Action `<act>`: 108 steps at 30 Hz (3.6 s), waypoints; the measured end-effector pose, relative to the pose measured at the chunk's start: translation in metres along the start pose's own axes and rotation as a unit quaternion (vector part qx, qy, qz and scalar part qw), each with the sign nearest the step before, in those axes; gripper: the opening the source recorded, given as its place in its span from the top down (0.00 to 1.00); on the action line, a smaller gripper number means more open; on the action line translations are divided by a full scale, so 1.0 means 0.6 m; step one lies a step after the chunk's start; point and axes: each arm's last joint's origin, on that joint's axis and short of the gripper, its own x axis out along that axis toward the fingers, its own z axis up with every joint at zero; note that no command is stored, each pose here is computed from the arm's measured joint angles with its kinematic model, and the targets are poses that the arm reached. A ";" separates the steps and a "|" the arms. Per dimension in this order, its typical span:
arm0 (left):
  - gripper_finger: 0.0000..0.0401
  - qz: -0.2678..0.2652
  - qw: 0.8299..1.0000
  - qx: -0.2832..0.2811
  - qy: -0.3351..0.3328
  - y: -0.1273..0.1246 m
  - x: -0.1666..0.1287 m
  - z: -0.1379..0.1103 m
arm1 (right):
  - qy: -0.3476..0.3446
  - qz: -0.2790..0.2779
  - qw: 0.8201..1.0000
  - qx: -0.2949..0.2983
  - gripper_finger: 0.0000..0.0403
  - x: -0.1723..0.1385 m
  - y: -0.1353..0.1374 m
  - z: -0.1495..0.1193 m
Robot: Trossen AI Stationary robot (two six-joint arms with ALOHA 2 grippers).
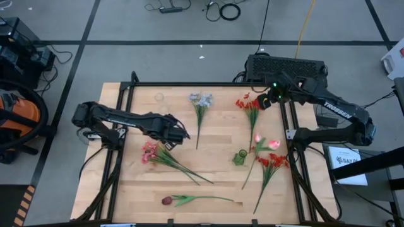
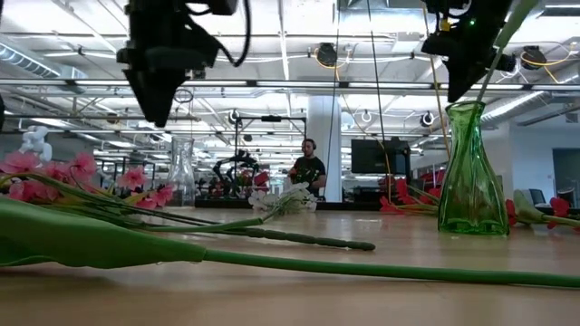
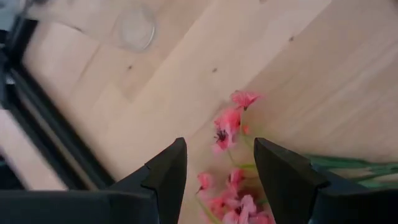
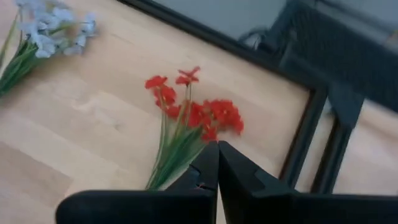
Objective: Sort flowers into vase by color
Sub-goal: Put the top red flowers into the transparent vase
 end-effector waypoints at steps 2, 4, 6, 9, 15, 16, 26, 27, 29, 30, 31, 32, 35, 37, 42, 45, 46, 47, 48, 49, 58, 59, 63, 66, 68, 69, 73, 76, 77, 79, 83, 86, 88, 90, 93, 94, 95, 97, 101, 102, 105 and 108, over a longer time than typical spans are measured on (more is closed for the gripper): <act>0.52 -0.028 0.999 -0.012 -0.023 0.017 0.004 -0.017 | 0.028 0.024 0.999 0.020 1.00 0.003 -0.003 0.002; 0.52 -0.066 0.996 -0.036 -0.054 0.032 0.006 -0.030 | 0.056 0.045 0.997 0.031 1.00 0.010 -0.005 0.004; 0.52 -0.113 0.988 -0.059 -0.091 0.042 0.009 -0.039 | 0.085 0.049 0.994 0.037 1.00 0.020 -0.007 0.006; 0.52 -0.183 0.969 -0.074 -0.149 0.052 0.009 -0.048 | 0.128 0.036 0.990 0.045 1.00 0.041 -0.009 0.009; 0.52 -0.275 0.933 -0.058 -0.224 0.064 0.008 -0.060 | 0.191 0.038 0.980 0.047 1.00 0.082 -0.005 0.020; 0.52 -0.282 0.929 -0.055 -0.231 0.066 0.008 -0.062 | 0.194 0.040 0.979 0.047 1.00 0.086 -0.005 0.022; 0.52 -0.301 0.919 -0.030 -0.252 0.099 0.015 -0.094 | 0.177 0.049 0.975 0.125 1.00 0.122 -0.020 -0.038; 0.52 -0.302 0.919 -0.030 -0.253 0.102 0.018 -0.098 | 0.174 0.050 0.973 0.140 1.00 0.125 -0.024 -0.051; 0.52 -0.304 0.918 -0.030 -0.255 0.107 0.022 -0.104 | 0.166 0.052 0.970 0.170 1.00 0.127 -0.032 -0.075; 0.52 -0.304 0.917 -0.030 -0.255 0.109 0.025 -0.107 | 0.160 0.053 0.968 0.188 1.00 0.128 -0.035 -0.086; 0.52 -0.305 0.917 -0.031 -0.255 0.110 0.027 -0.109 | 0.152 0.057 0.965 0.206 1.00 0.129 -0.037 -0.096; 0.52 -0.305 0.917 -0.031 -0.255 0.111 0.030 -0.111 | 0.140 0.064 0.963 0.223 1.00 0.131 -0.038 -0.102; 0.52 -0.305 0.915 -0.032 -0.261 0.111 0.037 -0.110 | 0.109 0.091 0.956 0.256 1.00 0.128 -0.035 -0.114; 0.52 -0.307 0.913 -0.034 -0.267 0.111 0.038 -0.107 | 0.092 0.111 0.953 0.268 1.00 0.124 -0.029 -0.114; 0.52 -0.312 0.900 -0.022 -0.303 0.110 0.032 -0.094 | 0.066 0.123 0.953 0.268 1.00 0.120 -0.016 -0.111; 0.52 -0.319 0.892 -0.034 -0.319 0.111 0.028 -0.087 | 0.059 0.106 0.958 0.259 1.00 0.124 -0.014 -0.111; 0.52 -0.322 0.889 -0.037 -0.323 0.111 0.027 -0.086 | 0.057 0.100 0.962 0.249 1.00 0.126 -0.014 -0.111; 0.52 -0.325 0.886 -0.041 -0.327 0.111 0.025 -0.084 | 0.053 0.093 0.965 0.240 1.00 0.128 -0.014 -0.110; 0.52 -0.326 0.885 -0.044 -0.330 0.112 0.025 -0.083 | 0.048 0.083 0.967 0.234 1.00 0.131 -0.014 -0.109; 0.52 -0.327 0.884 -0.046 -0.330 0.112 0.025 -0.082 | 0.046 0.074 0.968 0.234 1.00 0.133 -0.013 -0.109; 0.52 -0.341 0.881 -0.086 -0.318 0.112 0.024 -0.081 | 0.083 0.034 0.976 0.201 0.90 0.170 -0.004 -0.105; 0.52 -0.341 0.880 -0.086 -0.318 0.112 0.024 -0.080 | 0.087 0.032 0.977 0.194 0.88 0.175 -0.002 -0.104; 0.52 -0.342 0.876 -0.089 -0.328 0.112 0.022 -0.078 | 0.101 0.024 0.981 0.162 0.75 0.199 0.007 -0.100; 0.52 -0.321 0.881 -0.062 -0.343 0.113 0.023 -0.078 | 0.111 0.018 0.983 0.148 0.65 0.215 0.012 -0.099; 0.52 -0.313 0.881 -0.042 -0.351 0.113 0.022 -0.078 | 0.117 0.015 0.983 0.141 0.59 0.224 0.016 -0.098; 0.52 -0.310 0.882 -0.037 -0.354 0.113 0.022 -0.078 | 0.120 0.018 0.983 0.140 0.56 0.229 0.018 -0.098; 0.52 -0.309 0.882 -0.035 -0.354 0.113 0.022 -0.078 | 0.133 0.020 0.982 0.134 0.47 0.248 0.026 -0.097; 0.52 -0.308 0.882 -0.036 -0.355 0.113 0.022 -0.078 | 0.150 0.008 0.981 0.124 0.43 0.266 0.033 -0.102; 0.52 -0.308 0.882 -0.037 -0.355 0.114 0.022 -0.078 | 0.158 0.003 0.980 0.121 0.42 0.272 0.036 -0.105; 0.52 -0.307 0.882 -0.037 -0.356 0.114 0.022 -0.078 | 0.172 -0.010 0.978 0.118 0.41 0.286 0.041 -0.110; 0.52 -0.307 0.882 -0.038 -0.356 0.114 0.022 -0.078 | 0.170 0.004 0.983 0.076 0.43 0.315 0.057 -0.112; 0.52 -0.306 0.882 -0.038 -0.356 0.114 0.022 -0.078 | 0.163 0.016 0.984 0.066 0.53 0.326 0.068 -0.112; 0.52 -0.302 0.883 -0.041 -0.358 0.114 0.022 -0.077 | 0.152 0.024 0.986 0.064 0.64 0.328 0.074 -0.110; 0.52 -0.302 0.883 -0.044 -0.358 0.114 0.022 -0.077 | 0.139 0.033 0.988 0.054 0.79 0.329 0.078 -0.107; 0.52 -0.298 0.883 -0.047 -0.360 0.115 0.023 -0.077 | 0.121 0.050 0.991 0.029 0.96 0.322 0.079 -0.101; 0.52 -0.292 0.883 -0.050 -0.363 0.115 0.023 -0.077 | 0.114 0.059 0.992 0.020 0.96 0.317 0.080 -0.097; 0.52 -0.283 0.884 -0.055 -0.368 0.116 0.023 -0.076 | 0.101 0.067 0.993 0.005 0.96 0.310 0.082 -0.090; 0.52 -0.269 0.883 -0.065 -0.378 0.118 0.022 -0.075 | 0.068 0.088 0.993 -0.028 0.96 0.290 0.085 -0.072; 0.52 -0.269 0.873 -0.081 -0.399 0.118 0.016 -0.070 | -0.001 0.121 0.989 -0.081 0.99 0.241 0.090 -0.034; 0.52 -0.271 0.870 -0.082 -0.404 0.118 0.014 -0.069 | -0.023 0.128 0.987 -0.089 0.99 0.227 0.091 -0.024; 0.52 -0.279 0.862 -0.088 -0.413 0.117 0.010 -0.066 | -0.090 0.151 0.978 -0.112 0.99 0.183 0.093 0.007; 0.52 -0.282 0.860 -0.093 -0.415 0.118 0.009 -0.065 | -0.142 0.172 0.969 -0.106 0.99 0.146 0.096 0.032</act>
